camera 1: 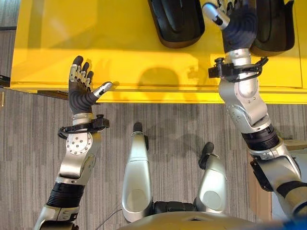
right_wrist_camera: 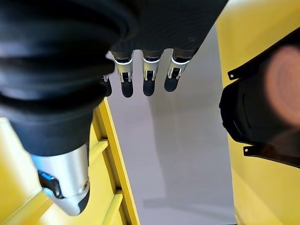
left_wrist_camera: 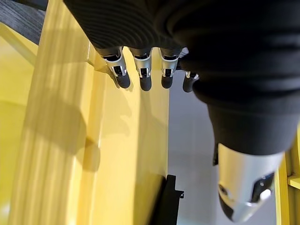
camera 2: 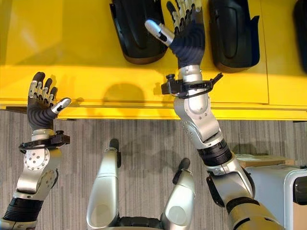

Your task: Move parts from the plastic box to the shelf.

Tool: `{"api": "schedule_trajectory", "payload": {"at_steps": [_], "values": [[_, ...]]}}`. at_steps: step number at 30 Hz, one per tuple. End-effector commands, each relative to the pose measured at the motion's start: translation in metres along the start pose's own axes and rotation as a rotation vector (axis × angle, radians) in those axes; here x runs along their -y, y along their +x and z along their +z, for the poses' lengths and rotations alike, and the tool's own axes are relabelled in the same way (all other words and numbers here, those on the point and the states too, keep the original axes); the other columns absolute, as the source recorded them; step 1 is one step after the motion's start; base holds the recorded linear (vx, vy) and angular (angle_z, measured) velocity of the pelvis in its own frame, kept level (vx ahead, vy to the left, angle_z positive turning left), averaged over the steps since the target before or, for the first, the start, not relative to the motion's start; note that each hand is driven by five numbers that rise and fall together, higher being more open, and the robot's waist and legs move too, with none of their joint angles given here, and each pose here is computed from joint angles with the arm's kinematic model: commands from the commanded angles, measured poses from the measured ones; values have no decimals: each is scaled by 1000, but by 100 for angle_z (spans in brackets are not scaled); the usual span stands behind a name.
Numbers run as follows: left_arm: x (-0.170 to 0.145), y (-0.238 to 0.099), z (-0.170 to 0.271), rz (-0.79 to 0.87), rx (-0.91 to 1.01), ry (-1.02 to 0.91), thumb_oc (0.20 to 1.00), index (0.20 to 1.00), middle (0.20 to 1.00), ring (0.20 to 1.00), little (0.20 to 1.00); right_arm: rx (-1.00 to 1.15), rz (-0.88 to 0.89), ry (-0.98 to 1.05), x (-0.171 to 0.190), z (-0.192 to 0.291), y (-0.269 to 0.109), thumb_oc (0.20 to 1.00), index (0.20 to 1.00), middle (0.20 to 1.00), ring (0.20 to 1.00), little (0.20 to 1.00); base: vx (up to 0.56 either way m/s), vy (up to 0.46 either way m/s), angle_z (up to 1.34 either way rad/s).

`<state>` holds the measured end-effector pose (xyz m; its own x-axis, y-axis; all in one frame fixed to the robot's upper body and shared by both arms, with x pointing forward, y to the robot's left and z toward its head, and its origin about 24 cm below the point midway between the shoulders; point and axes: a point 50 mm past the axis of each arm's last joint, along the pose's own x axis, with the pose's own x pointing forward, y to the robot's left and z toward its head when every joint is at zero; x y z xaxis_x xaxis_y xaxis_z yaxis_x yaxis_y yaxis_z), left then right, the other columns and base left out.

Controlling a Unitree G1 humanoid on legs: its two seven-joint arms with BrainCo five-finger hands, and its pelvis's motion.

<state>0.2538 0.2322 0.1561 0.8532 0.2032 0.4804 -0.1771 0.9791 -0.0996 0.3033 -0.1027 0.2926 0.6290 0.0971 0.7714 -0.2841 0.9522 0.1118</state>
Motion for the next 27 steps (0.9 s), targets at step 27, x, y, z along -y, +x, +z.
{"api": "schedule_trajectory", "payload": {"at_steps": [27], "values": [[10, -15, 21, -143, 53, -97, 1000, 1000, 1000, 1000, 1000, -39, -248, -300, 54, 4, 75, 1000, 1000, 1000, 1000, 1000, 1, 0, 0]]}}
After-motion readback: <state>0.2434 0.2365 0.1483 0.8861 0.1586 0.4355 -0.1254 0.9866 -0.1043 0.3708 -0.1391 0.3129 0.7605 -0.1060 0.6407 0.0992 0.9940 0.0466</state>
